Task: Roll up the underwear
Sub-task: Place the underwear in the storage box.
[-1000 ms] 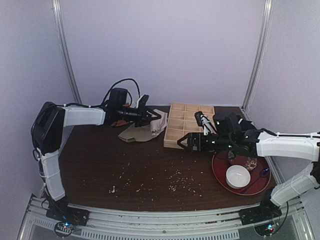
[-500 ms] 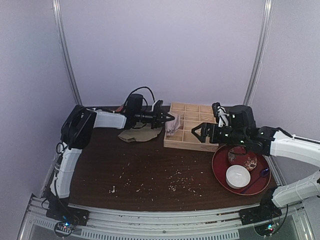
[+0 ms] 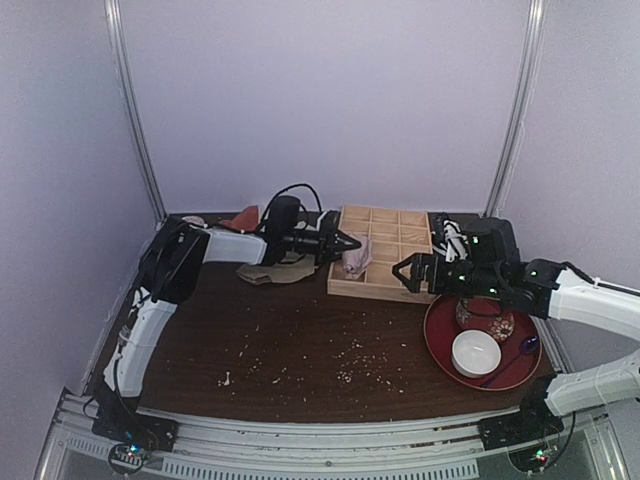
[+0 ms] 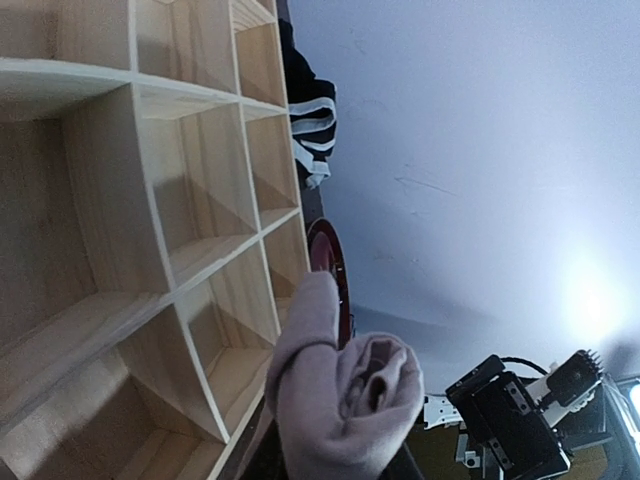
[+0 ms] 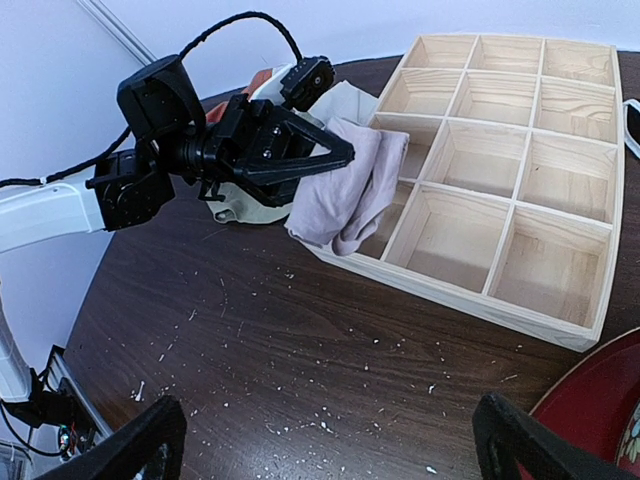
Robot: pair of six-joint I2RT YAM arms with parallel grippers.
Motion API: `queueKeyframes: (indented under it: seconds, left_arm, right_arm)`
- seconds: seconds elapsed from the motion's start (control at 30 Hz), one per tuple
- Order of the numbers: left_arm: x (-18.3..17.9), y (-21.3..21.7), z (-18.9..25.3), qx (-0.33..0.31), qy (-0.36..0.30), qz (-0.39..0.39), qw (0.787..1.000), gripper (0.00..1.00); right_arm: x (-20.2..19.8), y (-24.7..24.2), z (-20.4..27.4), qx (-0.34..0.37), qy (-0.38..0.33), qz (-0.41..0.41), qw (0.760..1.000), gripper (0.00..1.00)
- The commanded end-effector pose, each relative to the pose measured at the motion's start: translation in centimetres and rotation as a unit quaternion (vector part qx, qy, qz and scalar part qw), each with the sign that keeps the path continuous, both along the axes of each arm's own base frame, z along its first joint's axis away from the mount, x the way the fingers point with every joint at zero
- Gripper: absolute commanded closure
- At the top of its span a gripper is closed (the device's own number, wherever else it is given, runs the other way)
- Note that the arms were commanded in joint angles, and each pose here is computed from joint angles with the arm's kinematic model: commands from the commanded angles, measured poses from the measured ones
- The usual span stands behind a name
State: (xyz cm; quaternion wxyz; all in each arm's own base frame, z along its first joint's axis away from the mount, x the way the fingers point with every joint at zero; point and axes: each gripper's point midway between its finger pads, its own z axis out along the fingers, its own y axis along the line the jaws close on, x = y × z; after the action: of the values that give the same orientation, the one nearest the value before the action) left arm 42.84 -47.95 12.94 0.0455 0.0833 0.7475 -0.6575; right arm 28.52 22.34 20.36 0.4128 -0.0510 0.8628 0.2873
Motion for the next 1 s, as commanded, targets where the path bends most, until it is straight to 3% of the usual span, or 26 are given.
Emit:
queueKeyframes:
  seconds: [0.0,0.5,0.97]
  left_arm:
    - [0.4,0.0,-2.0,0.046,-0.003,0.015,0.999,1.00]
    - [0.6,0.8,-6.4,0.198,0.001,0.038,0.979,1.00]
    - [-1.6,2.6,-9.2,0.337,0.026,0.055,0.940,1.00]
  right_arm:
    - [-0.3,-0.9,-0.3,-0.003,0.002,-0.012,1.000,0.00]
    - [-0.9,-1.3,-0.8,-0.002,0.005,-0.012,1.000,0.00]
    - [-0.9,-1.3,-1.4,0.000,0.009,-0.012,1.000,0.00]
